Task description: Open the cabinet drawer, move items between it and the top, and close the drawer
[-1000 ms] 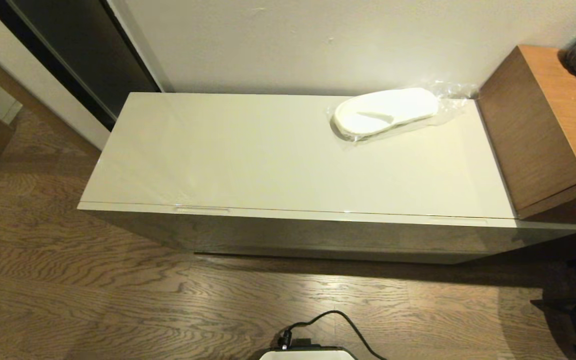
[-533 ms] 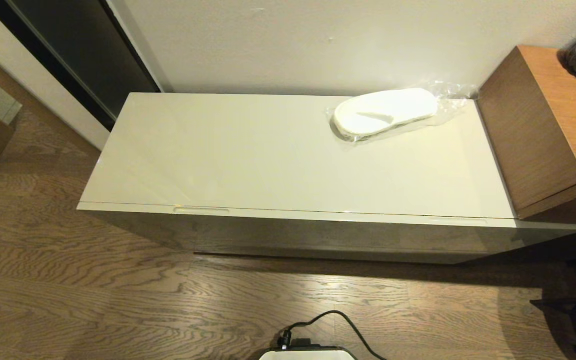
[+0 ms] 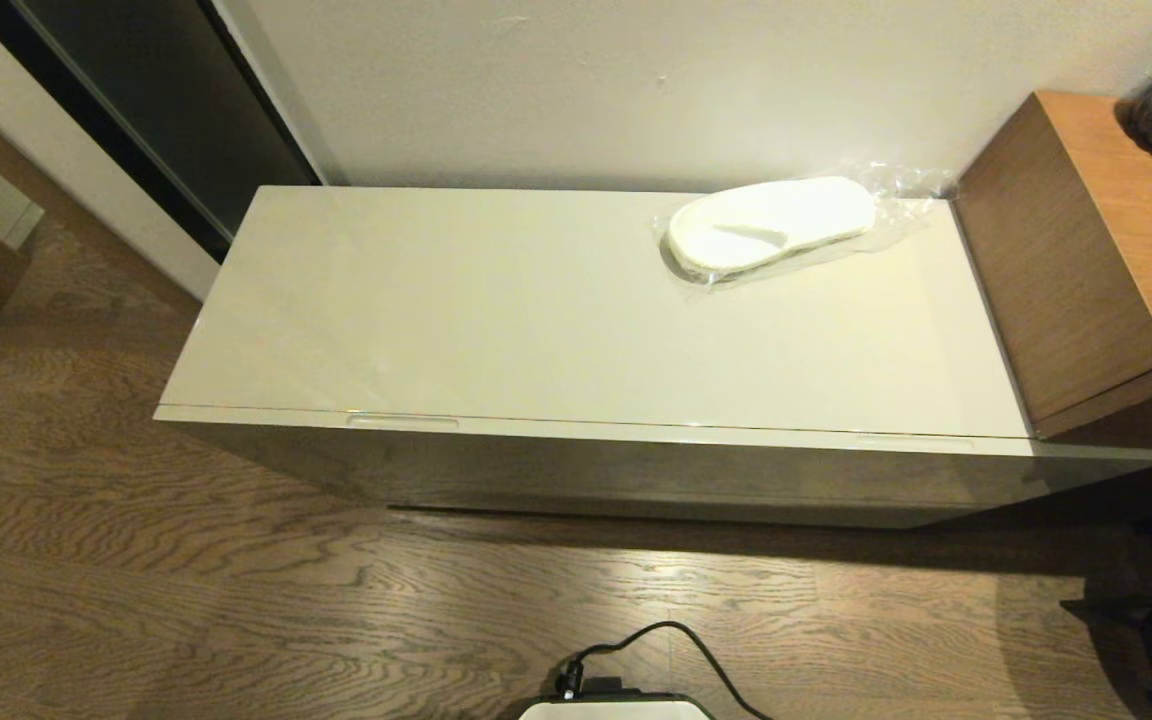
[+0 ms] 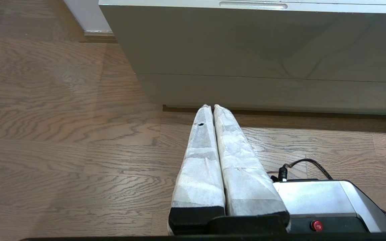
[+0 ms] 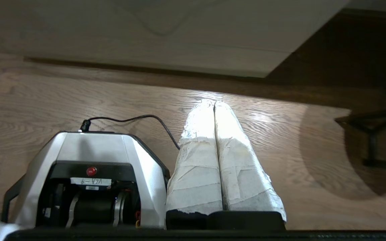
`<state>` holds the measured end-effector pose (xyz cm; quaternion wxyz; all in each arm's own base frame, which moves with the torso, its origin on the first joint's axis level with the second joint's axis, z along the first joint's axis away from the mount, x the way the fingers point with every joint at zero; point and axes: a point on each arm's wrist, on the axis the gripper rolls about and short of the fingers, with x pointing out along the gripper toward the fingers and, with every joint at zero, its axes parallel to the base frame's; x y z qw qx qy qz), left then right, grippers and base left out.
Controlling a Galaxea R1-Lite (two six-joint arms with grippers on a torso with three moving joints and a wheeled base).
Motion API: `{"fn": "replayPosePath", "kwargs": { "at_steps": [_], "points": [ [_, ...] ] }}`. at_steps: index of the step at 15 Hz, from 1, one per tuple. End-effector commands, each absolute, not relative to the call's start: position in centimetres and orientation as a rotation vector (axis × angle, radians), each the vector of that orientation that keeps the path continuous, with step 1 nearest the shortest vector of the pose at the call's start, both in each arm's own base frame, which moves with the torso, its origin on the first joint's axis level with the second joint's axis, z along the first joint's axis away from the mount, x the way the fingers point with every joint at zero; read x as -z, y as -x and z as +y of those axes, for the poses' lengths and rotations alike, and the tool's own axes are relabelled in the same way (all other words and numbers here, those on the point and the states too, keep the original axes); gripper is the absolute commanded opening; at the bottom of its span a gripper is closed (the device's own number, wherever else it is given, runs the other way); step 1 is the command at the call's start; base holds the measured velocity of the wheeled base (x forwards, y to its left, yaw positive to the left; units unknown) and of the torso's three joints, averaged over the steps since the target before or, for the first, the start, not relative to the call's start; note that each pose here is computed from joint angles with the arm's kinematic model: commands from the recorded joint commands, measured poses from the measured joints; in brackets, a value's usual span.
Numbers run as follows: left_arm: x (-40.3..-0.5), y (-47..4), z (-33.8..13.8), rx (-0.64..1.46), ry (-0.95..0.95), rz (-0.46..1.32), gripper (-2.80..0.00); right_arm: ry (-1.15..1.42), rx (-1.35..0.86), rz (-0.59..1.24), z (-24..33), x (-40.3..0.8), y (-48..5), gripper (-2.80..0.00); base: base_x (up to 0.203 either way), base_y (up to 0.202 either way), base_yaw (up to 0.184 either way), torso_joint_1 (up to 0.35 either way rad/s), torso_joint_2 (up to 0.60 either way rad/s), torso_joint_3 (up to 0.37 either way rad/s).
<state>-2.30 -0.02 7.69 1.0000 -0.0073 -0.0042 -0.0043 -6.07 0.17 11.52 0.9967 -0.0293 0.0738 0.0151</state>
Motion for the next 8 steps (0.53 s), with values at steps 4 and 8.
{"fn": "replayPosePath", "kwargs": {
  "at_steps": [4, 8],
  "points": [
    [-7.7, 2.3, 0.0, 0.009, 0.015, -0.008, -2.8, 0.076, -0.018, 0.025, 0.1, -7.5, 2.4, -2.8, 0.0, 0.0, 0.0, 0.0, 0.0, 0.0],
    [-7.7, 2.3, 0.0, 0.009, 0.015, -0.008, -2.8, 0.074, -0.005, 0.012, 0.1, -7.4, 2.3, -2.8, 0.0, 0.0, 0.0, 0.0, 0.0, 0.0]
  ]
}}
